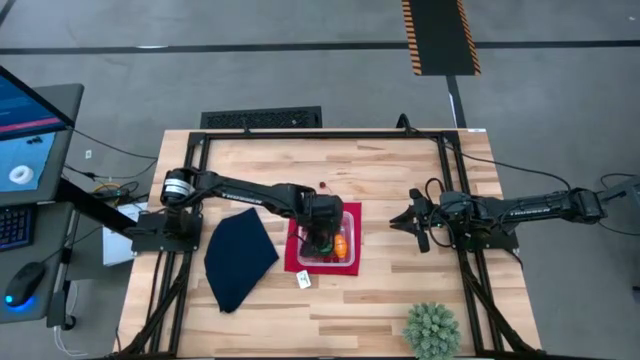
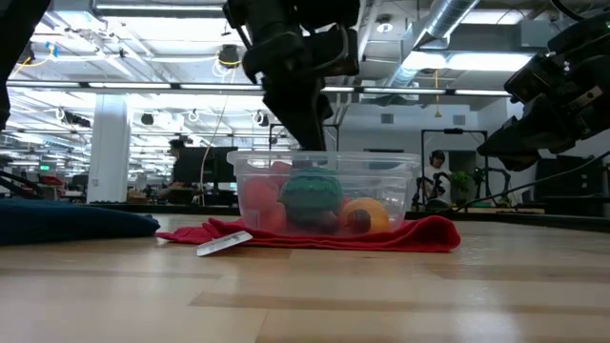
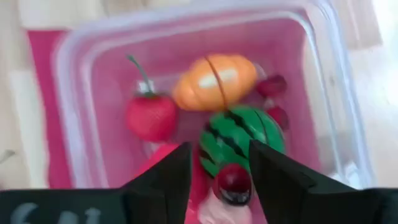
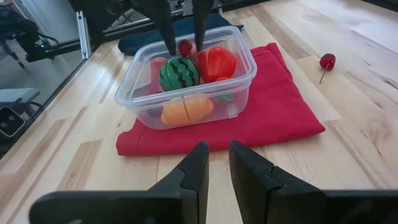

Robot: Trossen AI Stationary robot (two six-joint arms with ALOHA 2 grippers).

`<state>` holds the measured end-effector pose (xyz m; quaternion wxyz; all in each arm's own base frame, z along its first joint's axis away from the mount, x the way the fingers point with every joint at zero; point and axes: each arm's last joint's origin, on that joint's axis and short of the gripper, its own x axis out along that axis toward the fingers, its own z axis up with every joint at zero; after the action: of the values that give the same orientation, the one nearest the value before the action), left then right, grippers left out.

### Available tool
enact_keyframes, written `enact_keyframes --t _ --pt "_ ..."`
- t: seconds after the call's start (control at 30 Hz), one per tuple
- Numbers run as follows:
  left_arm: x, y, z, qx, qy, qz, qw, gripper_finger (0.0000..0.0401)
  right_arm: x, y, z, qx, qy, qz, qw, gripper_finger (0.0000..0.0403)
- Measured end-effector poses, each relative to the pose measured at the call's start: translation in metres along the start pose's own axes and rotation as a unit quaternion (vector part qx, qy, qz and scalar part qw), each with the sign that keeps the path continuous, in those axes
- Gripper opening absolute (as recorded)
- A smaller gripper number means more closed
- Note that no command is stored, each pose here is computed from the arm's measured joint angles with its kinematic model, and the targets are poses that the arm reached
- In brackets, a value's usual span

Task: Pick and placing Produce into tupperware
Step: Put the cherry in the transparent bin

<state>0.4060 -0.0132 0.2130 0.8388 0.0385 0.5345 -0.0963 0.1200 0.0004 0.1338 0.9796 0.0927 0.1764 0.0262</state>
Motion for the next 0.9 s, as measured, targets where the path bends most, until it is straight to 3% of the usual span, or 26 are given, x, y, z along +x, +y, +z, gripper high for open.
enact_keyframes --t 0.2,0.37,0.47,0.6,0.67,0.77,0.9 --pt "-0.009 0.01 0.017 0.016 -0.094 0.029 0.995 0.0159 0.0 0.0 0.0 0.0 0.0 0.0 1.0 0.0088" --pt "-0.037 0.027 0.024 -0.039 -0.178 0.08 0.98 0.016 0.0 0.0 -0.001 0.001 0.005 -0.001 1.0 0.0088" --pt "-0.054 0.029 0.02 -0.024 -0.239 0.082 0.967 0.016 0.0 0.0 -0.002 0.001 0.008 -0.001 1.0 0.0088" --pt "-0.091 0.017 0.001 0.012 -0.374 0.056 0.926 0.016 0.0 0.0 -0.002 0.001 0.008 -0.002 1.0 0.0088" --pt "-0.1 0.012 -0.019 0.006 -0.41 0.062 0.91 0.016 0.0 0.0 -0.001 0.001 0.007 -0.001 1.0 0.0088" --pt "-0.107 -0.002 -0.051 0.04 -0.459 0.083 0.884 0.016 0.0 0.0 -0.002 0.001 0.008 -0.002 1.0 0.0088" --pt "-0.112 -0.025 -0.098 0.083 -0.532 0.06 0.84 0.016 0.0 0.0 -0.002 0.001 0.011 -0.002 1.0 0.0088"
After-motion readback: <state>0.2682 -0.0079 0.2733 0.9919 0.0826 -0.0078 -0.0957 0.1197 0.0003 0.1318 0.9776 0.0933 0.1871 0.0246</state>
